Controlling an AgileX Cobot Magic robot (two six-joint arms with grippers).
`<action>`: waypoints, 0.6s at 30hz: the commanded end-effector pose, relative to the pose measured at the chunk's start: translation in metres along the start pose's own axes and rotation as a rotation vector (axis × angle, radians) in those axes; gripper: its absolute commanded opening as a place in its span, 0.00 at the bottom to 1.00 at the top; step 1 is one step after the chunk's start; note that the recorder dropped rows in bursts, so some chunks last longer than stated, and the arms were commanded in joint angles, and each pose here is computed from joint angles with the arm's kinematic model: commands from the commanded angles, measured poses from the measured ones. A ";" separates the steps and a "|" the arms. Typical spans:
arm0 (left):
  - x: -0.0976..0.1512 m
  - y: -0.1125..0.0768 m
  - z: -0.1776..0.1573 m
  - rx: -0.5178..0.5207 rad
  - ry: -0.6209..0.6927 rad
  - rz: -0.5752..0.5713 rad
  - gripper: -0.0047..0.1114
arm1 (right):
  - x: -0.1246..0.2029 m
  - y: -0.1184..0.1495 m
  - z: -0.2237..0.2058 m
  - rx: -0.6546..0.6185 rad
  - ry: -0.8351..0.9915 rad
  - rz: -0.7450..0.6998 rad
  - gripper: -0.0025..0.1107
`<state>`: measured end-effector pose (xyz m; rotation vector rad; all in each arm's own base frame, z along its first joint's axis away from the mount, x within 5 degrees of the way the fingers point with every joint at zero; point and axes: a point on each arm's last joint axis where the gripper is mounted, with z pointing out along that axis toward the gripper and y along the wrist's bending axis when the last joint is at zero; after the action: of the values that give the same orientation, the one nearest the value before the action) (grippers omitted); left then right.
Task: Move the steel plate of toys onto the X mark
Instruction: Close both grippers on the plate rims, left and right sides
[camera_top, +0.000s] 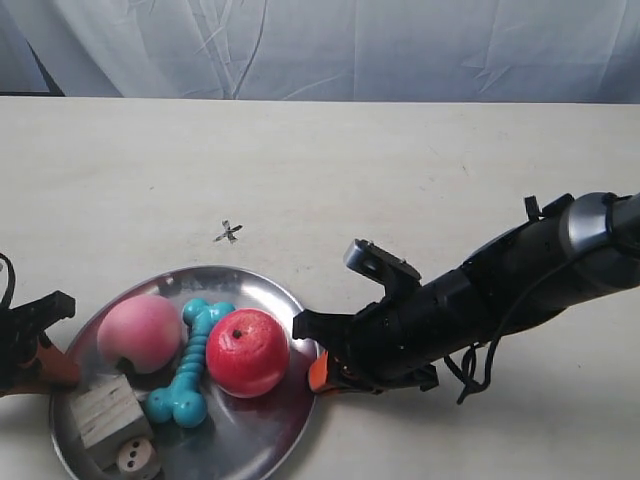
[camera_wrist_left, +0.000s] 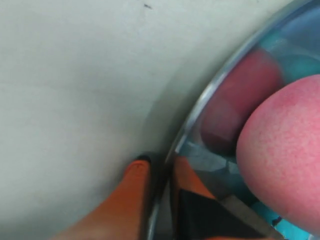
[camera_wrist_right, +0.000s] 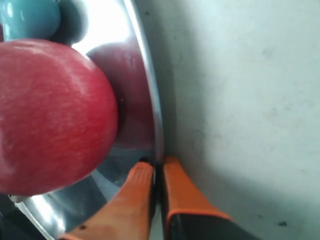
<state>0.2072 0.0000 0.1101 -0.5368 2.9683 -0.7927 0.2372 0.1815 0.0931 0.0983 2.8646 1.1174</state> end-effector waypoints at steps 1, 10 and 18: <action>0.003 0.002 0.006 0.007 0.020 -0.062 0.04 | -0.002 0.007 0.000 -0.040 0.010 -0.038 0.01; -0.002 -0.004 0.002 0.045 0.031 -0.053 0.04 | -0.021 0.032 -0.003 -0.118 -0.007 -0.071 0.01; -0.015 -0.013 -0.005 0.092 0.003 -0.051 0.04 | -0.036 0.044 -0.008 -0.121 -0.013 -0.084 0.01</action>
<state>0.2190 0.0038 0.1125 -0.5054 2.9543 -0.7715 0.2765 0.1919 0.1145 0.0824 2.7729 1.0896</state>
